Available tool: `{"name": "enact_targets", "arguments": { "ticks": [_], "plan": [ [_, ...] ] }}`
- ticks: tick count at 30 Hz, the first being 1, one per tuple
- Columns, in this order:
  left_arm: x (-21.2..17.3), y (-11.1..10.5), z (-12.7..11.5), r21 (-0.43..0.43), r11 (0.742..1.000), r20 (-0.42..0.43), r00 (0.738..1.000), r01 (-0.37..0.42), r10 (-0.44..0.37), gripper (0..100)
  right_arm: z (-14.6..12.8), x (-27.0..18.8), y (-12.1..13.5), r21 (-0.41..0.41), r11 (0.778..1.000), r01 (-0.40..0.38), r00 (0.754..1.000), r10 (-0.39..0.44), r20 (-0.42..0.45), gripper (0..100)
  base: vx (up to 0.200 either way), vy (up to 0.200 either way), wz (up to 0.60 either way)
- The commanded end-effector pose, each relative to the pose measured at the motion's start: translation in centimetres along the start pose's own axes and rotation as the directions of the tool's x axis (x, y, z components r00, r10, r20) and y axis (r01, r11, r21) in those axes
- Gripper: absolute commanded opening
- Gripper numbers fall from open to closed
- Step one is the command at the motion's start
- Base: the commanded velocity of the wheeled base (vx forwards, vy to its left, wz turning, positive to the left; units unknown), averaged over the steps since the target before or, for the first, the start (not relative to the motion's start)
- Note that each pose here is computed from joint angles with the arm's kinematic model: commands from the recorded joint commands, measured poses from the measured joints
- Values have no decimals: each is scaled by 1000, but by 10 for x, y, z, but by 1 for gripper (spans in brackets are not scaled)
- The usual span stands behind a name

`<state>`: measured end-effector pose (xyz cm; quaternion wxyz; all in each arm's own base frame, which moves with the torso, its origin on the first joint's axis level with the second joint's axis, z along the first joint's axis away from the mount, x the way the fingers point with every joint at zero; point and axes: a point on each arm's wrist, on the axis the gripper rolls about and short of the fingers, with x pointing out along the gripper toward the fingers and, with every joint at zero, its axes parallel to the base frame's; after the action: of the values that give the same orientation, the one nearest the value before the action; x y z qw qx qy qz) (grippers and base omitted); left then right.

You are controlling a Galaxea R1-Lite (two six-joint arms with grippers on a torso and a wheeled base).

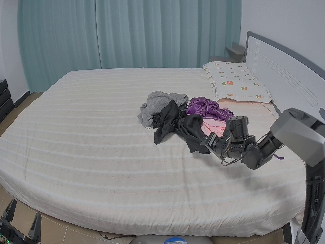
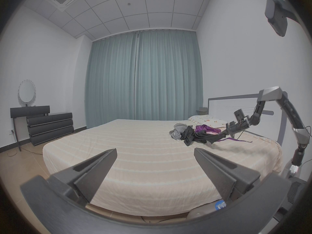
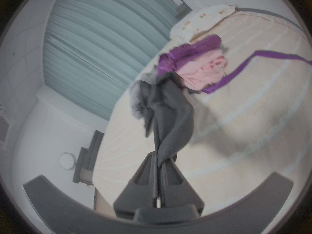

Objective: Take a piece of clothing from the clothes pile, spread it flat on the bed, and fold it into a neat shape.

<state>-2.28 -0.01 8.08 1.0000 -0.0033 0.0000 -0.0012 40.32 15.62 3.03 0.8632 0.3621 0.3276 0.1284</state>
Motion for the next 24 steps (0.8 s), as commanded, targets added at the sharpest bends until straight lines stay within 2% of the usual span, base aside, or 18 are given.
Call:
{"name": "enact_targets", "arguments": {
  "ticks": [1, 3, 8, 9, 10, 12, 14, 15, 16, 17, 18, 19, 20, 22, 24],
  "plan": [
    [0, 0, -5, 4, 1000, -3, 1000, 4, -4, 100, 11, -108, 64, -60, 960, -273, 955, 278, 102, 0, 0, 0, 0],
    [0, 0, -5, 2, 1000, -3, 1000, 5, -5, 100, 12, -120, 71, -74, 950, -303, 943, 310, 122, 0, 0, 0, 0],
    [0, 0, -5, 3, 1000, -5, 1000, 5, -5, 100, 19, -170, 102, -137, 899, -415, 881, 435, 186, 0, 0, 0, 0],
    [0, 0, -5, 3, 1000, -5, 1000, 4, -4, 100, 21, -177, 107, -145, 891, -430, 871, 452, 194, 0, 0, 0, 0],
    [0, 0, -5, 3, 1000, -5, 1000, 4, -4, 100, 21, -177, 107, -145, 891, -430, 871, 452, 194, 0, 0, 0, 0],
    [0, 0, -5, 10, 1000, 0, 1000, -1, 1, 100, 25, -199, 118, -170, 864, -474, 837, 502, 218, 0, 0, 0, 0],
    [0, 0, -1, 7, 1000, 23, 1000, -2, 2, 100, 24, -207, 123, -179, 852, -492, 824, 522, 219, 0, 0, 0, 0],
    [-8, 0, 36, -36, 999, 157, 988, 6, 0, 100, 23, -216, 129, -189, 837, -514, 808, 546, 220, 0, 0, 0, 0],
    [-13, 0, 69, -100, 995, 222, 975, 25, -2, 100, 22, -222, 133, -196, 828, -525, 799, 559, 220, 0, 0, 0, 0],
    [-9, 0, 91, -157, 987, 215, 977, 43, -8, 100, 22, -227, 136, -203, 819, -537, 790, 573, 219, 0, 0, 0, 0],
    [-2, -1, 100, -183, 982, 175, 984, 45, -13, 100, 21, -230, 138, -212, 811, -546, 783, 583, 215, 0, 0, 0, 0],
    [2, -1, 103, -183, 982, 156, 988, 41, -13, 100, 21, -231, 139, -218, 807, -549, 780, 589, 213, 0, 0, 0, 0],
    [16, -1, 107, -149, 988, 79, 997, 37, -26, 100, 19, -233, 142, -232, 798, -556, 774, 599, 204, 0, 0, 0, 0],
    [32, -2, 103, -99, 993, -22, 997, 70, -73, 100, 16, -235, 143, -241, 793, -559, 772, 604, 197, 0, 0, 0, 0],
    [51, -5, 94, -93, 982, -132, 976, 162, -173, 100, 15, -235, 142, -243, 793, -559, 773, 604, 193, 0, 0, 0, 0]
  ]
}}
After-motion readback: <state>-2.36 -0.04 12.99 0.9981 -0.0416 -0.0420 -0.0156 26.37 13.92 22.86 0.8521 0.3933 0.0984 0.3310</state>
